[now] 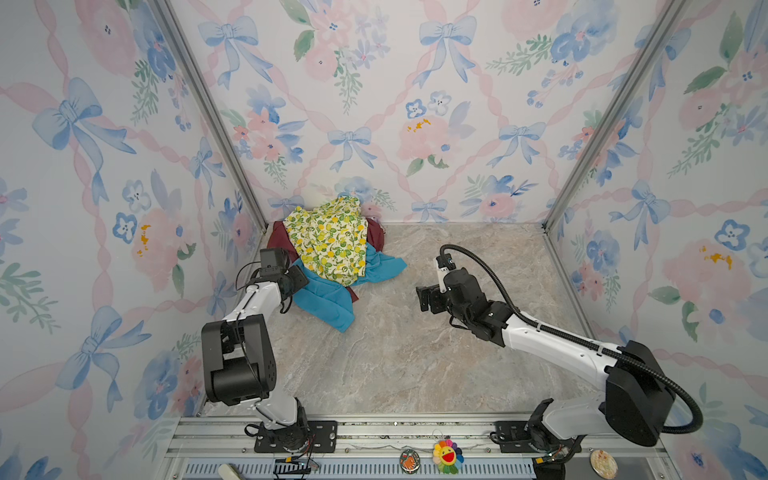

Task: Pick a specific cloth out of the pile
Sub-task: 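Reach the left gripper into the turquoise cloth while the right arm approaches, then grasp the turquoise cloth with the left gripper and lift it up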

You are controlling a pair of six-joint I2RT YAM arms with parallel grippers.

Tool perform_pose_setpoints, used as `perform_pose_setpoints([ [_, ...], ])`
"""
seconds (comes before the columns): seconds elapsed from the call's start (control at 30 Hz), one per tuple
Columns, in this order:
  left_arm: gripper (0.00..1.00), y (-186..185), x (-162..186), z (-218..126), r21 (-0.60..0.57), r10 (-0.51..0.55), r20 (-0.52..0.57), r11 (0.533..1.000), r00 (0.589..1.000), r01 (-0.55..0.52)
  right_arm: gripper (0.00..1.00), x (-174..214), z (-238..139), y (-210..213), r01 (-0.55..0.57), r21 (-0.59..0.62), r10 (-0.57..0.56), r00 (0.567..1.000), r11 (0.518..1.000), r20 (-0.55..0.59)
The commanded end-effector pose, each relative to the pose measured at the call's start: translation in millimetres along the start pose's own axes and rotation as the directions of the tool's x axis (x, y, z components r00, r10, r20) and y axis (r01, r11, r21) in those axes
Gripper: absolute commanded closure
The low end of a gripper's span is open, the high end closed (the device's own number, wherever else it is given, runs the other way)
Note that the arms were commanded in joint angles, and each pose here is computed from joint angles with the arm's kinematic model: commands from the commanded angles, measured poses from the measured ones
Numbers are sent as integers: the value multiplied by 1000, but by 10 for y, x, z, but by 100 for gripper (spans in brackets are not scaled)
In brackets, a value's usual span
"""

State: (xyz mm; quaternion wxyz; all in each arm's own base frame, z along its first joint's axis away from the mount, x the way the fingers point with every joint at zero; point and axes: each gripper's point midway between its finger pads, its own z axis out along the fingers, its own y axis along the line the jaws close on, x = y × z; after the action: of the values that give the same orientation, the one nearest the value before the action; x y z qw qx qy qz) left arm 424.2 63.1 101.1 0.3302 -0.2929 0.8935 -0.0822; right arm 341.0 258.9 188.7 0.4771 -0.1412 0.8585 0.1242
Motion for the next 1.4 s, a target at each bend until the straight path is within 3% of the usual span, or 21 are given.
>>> perform_pose_setpoints([
  [0.0, 42, -61, -72, 99, -15, 0, 14, 1000, 1000, 1, 3, -69, -10, 35, 13, 0, -13, 1000, 1000, 1],
  [0.2, 52, 70, -67, 181, -73, -8, 15, 997, 1000, 9, 3, -51, -10, 20, 5, 8, -5, 1000, 1000, -3],
  [0.3, 62, 137, -75, 188, -89, -11, 19, 996, 1000, 13, 3, -49, -8, 11, 5, 12, -5, 1000, 1000, -3],
  [0.43, 100, 150, -74, 219, -89, -5, 11, 996, 1000, 6, 3, -59, -14, 5, 14, 18, -14, 1000, 1000, -5],
  [0.57, 100, 51, -275, 38, -71, -6, 78, 997, 997, 12, 3, -74, -31, -39, 22, 40, -22, 1000, 999, 0],
  [0.73, 100, -259, -705, -497, -2, -4, 235, 1000, 972, 5, 3, -147, -61, -25, 23, 37, -24, 1000, 999, 11],
  [1.07, 100, -983, -1290, -1692, 200, -55, 470, 979, 881, -46, 3, -388, -172, 73, 61, -1, -61, 997, 998, 54],
  [1.37, 100, -1708, -1510, -2738, 368, -88, 598, 913, 797, -175, 3, -694, -398, 188, 83, -73, -71, 986, 994, 151],
])
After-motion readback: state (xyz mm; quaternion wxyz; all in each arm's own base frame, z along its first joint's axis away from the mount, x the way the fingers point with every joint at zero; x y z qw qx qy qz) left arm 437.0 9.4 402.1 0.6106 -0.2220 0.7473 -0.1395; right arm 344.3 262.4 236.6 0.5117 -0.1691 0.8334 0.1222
